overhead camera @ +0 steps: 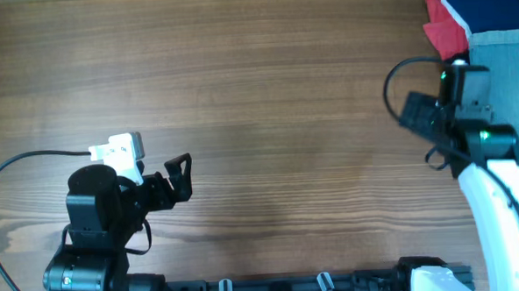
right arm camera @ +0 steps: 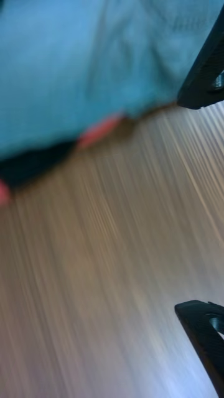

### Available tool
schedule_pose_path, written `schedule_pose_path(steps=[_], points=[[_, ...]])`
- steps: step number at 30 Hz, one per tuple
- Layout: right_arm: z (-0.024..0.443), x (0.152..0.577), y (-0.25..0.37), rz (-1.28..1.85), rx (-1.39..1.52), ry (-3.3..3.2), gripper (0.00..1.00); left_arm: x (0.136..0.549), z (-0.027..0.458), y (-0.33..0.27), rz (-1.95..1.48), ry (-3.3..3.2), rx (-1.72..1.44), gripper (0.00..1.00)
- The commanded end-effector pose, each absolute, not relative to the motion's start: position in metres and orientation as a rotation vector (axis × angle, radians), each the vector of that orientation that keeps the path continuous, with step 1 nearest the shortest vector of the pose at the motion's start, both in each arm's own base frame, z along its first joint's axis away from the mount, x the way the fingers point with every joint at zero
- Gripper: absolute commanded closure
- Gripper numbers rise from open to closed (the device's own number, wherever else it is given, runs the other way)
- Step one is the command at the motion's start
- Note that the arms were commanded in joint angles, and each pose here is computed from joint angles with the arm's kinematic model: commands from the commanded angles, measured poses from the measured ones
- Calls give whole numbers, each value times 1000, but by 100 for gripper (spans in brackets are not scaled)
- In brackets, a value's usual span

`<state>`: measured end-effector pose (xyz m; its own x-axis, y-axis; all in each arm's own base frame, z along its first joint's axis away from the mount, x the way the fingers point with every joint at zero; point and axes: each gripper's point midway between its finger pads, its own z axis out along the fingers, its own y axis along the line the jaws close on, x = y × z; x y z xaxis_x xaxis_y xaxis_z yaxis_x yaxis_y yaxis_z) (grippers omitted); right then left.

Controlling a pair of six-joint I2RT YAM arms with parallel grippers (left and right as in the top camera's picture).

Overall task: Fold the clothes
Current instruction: 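Reach the right gripper to the clothes pile and grasp the denim shorts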

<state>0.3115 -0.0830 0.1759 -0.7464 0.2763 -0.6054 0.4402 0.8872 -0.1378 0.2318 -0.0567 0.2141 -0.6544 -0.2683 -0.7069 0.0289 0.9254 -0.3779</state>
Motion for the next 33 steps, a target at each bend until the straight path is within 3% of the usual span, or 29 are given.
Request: schedule_pose_path(steps=[1, 5, 13, 25, 27, 31, 33], points=[[148, 314, -131, -527, 704, 2486, 0, 231, 224, -61, -494, 2221, -171, 0], [96, 308, -167, -602, 842, 2593, 10, 231, 224, -61, -494, 2220, -171, 0], [84, 312, -205, -664, 891, 2547, 21, 231, 224, -61, -494, 2220, -171, 0], [43, 303, -222, -824, 905, 2617, 24, 231, 224, -61, -493, 2220, -171, 0], [37, 304, -223, -826, 905, 2627, 37, 231, 224, -61, -493, 2220, -171, 0], [31, 302, -225, -833, 916, 2635, 92, 231, 224, -61, -493, 2220, -171, 0], [32, 303, -226, -833, 915, 2631, 96, 232, 224, -61, -494, 2220, -171, 0]])
